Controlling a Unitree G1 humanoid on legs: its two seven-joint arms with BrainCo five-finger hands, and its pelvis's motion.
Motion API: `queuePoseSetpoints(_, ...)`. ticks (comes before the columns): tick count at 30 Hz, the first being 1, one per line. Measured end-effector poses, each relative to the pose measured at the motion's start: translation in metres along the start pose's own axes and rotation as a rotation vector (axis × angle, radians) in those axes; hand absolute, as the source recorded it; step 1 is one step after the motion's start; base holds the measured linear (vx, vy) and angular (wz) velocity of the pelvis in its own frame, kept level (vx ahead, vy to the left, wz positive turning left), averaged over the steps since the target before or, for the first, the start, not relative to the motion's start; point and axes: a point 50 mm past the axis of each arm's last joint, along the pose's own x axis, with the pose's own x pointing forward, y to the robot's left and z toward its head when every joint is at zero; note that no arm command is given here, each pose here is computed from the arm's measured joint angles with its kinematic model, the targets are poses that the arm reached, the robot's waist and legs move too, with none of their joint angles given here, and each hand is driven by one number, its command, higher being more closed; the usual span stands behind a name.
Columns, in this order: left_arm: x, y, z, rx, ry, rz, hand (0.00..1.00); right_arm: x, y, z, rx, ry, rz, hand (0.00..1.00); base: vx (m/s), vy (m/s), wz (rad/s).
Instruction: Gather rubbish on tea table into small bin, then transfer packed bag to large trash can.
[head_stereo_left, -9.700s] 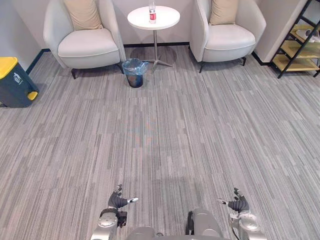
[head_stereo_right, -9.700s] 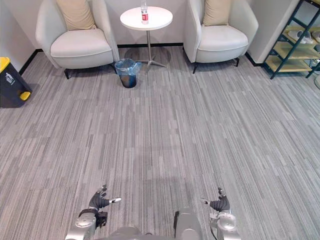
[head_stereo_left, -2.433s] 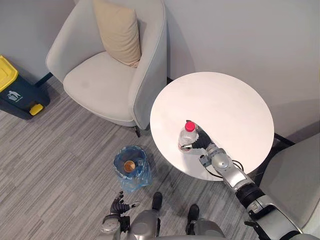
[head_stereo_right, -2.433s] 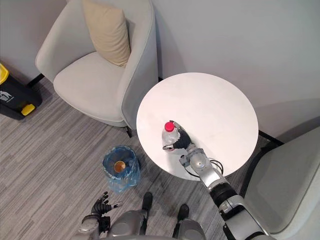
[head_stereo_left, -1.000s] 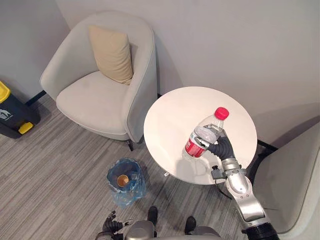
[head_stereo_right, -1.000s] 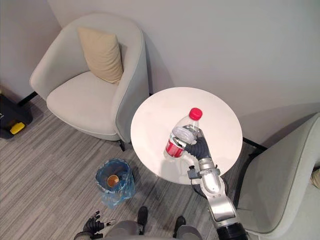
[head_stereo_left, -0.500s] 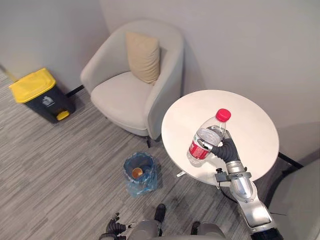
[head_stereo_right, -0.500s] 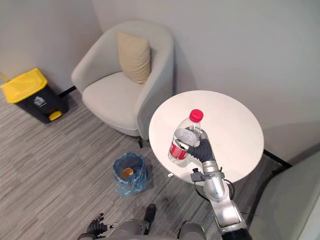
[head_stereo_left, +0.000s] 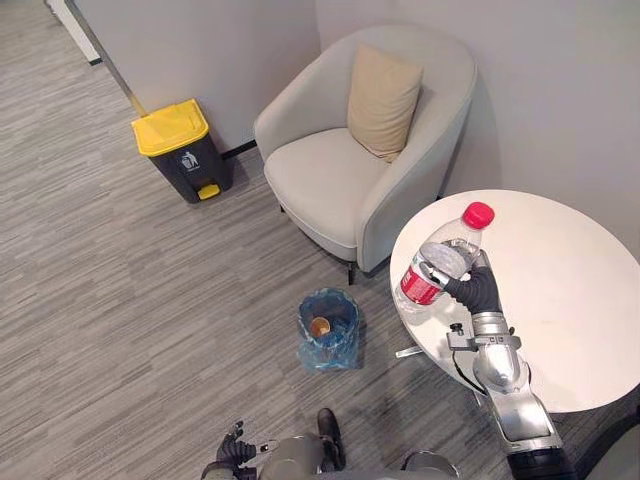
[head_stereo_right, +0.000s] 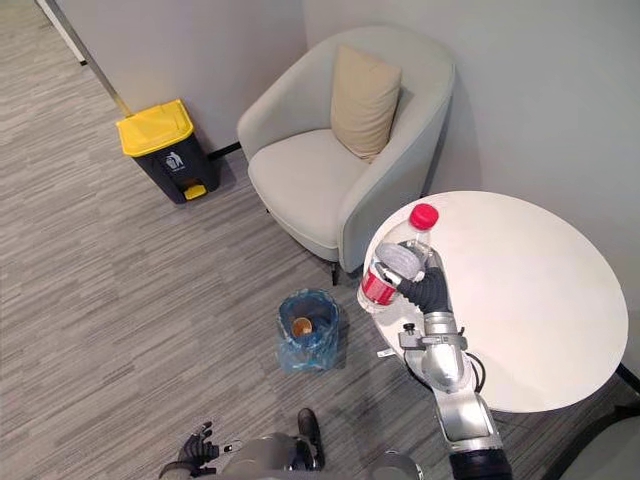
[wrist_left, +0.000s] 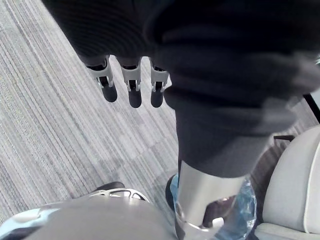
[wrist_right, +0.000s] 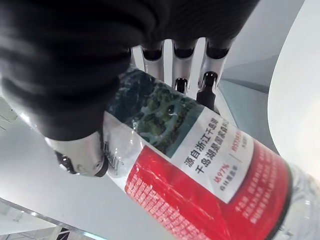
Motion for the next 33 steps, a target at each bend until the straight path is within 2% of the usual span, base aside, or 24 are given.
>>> queuePoseSetpoints(9, 0.001, 0.017, 0.004, 0.049, -0.015, 0.028, 0.00, -0.011, 0.001, -0.009, -0.031, 0.052, 0.014, 1.00, 0.13, 0.039, 0.44)
queuePoseSetpoints(23, 0.000, 0.009, 0.000, 0.028, -0.005, 0.018, 0.00, -0.026, -0.014, -0.023, -0.031, 0.131, 0.003, 1.00, 0.16, -0.088, 0.48)
queuePoseSetpoints(33, 0.001, 0.004, 0.001, 0.036, -0.005, 0.006, 0.00, -0.031, -0.006, -0.023, -0.008, 0.142, 0.027, 1.00, -0.04, -0.004, -0.06)
